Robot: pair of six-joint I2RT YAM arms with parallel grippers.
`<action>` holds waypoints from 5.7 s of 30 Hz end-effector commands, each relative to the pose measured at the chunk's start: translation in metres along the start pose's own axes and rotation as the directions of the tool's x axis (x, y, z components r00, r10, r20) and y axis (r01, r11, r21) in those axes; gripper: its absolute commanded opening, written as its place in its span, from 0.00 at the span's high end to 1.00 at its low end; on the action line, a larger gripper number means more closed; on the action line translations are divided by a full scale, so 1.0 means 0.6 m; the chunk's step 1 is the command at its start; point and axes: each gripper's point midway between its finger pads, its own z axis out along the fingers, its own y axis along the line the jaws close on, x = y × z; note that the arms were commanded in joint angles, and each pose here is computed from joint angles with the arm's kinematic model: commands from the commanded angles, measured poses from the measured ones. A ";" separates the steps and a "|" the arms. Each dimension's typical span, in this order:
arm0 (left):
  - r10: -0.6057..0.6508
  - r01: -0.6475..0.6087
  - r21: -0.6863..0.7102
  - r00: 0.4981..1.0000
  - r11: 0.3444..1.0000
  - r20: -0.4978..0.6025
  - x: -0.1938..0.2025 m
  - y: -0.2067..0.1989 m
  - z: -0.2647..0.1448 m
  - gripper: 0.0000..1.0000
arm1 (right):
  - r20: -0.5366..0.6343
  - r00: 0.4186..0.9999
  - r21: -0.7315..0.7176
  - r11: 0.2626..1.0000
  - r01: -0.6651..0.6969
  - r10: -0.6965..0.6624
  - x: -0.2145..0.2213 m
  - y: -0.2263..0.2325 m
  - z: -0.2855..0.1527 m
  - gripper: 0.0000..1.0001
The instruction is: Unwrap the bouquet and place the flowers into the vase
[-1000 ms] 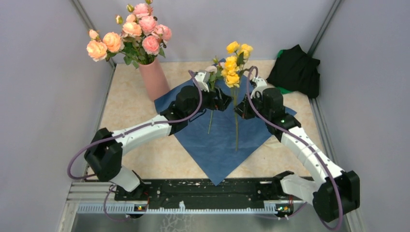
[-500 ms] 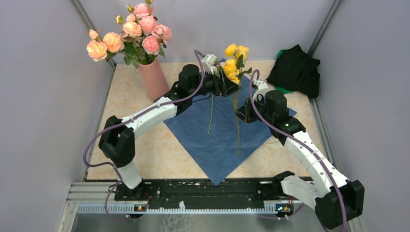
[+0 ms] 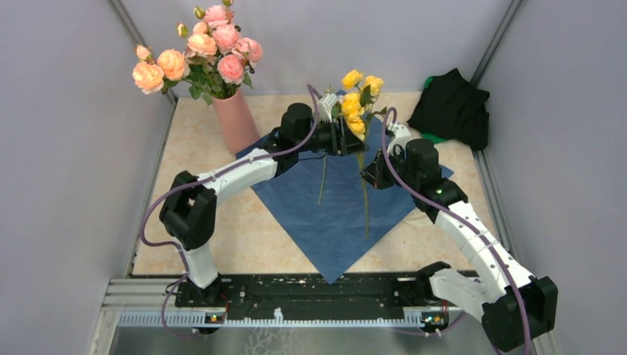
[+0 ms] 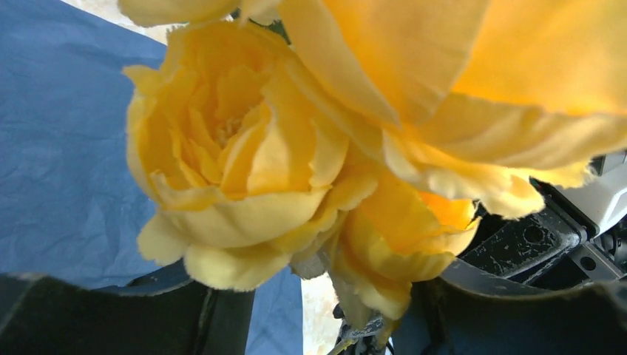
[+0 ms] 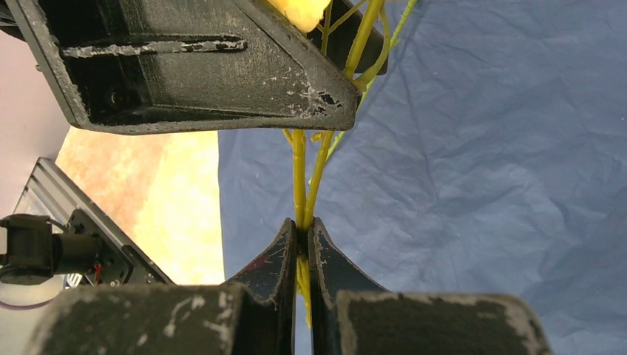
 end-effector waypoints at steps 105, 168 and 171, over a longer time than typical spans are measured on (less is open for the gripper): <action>0.732 0.111 -0.902 0.548 0.417 0.405 -0.578 0.015 -0.685 1.00 | 0.180 0.979 0.171 0.983 0.067 -0.098 -0.047 -0.047 -0.016 0.50; 0.571 0.113 -0.854 0.698 0.508 0.433 -0.367 0.219 -0.555 1.00 | 0.103 0.993 0.120 0.992 0.047 -0.059 0.004 -0.058 0.028 0.49; 0.572 0.107 -0.859 0.704 0.501 0.421 -0.365 0.236 -0.544 1.00 | 0.099 0.993 0.123 0.991 0.046 -0.058 0.007 -0.059 0.028 0.49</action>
